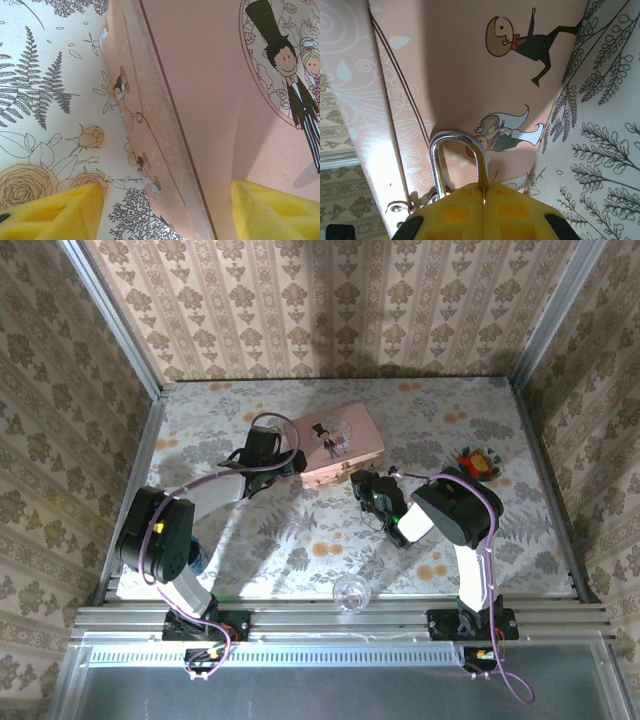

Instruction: Unlock a padlock with a key

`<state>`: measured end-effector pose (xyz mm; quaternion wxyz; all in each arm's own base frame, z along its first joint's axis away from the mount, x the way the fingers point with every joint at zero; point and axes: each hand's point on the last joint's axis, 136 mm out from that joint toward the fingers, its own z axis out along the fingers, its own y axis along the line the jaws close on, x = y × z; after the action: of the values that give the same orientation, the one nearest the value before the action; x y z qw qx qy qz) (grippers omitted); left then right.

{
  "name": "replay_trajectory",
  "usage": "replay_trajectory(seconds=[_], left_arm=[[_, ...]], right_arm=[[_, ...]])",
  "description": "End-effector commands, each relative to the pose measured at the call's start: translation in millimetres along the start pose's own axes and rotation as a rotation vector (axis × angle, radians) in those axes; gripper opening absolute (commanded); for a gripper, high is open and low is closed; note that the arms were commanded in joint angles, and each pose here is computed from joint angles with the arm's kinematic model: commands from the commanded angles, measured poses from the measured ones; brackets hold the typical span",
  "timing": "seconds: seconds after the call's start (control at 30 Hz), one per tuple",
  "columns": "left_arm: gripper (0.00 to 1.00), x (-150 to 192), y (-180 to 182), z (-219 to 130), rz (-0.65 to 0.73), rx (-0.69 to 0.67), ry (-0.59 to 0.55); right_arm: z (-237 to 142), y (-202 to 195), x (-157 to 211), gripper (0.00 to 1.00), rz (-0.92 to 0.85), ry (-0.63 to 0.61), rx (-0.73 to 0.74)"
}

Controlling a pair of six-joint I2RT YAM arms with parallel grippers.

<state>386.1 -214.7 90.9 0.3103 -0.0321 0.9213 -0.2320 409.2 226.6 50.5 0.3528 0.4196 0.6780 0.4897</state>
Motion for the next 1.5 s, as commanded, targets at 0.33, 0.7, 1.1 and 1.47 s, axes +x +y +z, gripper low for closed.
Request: replay_trajectory(seconds=[0.33, 0.7, 1.1, 1.47], left_arm=[[0.67, 38, 63, 1, -0.029, -0.219, 0.123], [0.78, -8, 22, -22, 0.025, -0.144, 0.025], [1.00, -24, 4, -54, 0.013, -0.083, -0.045], [1.00, -22, 20, -76, -0.042, -0.073, -0.083]], right_arm=[[1, 4, -34, 0.00, 0.005, -0.126, 0.009], [-4, 5, -26, 0.00, -0.027, -0.100, 0.045], [-21, 7, -24, 0.00, -0.060, -0.062, 0.060], [-55, 18, -15, 0.00, -0.224, 0.081, 0.167]])
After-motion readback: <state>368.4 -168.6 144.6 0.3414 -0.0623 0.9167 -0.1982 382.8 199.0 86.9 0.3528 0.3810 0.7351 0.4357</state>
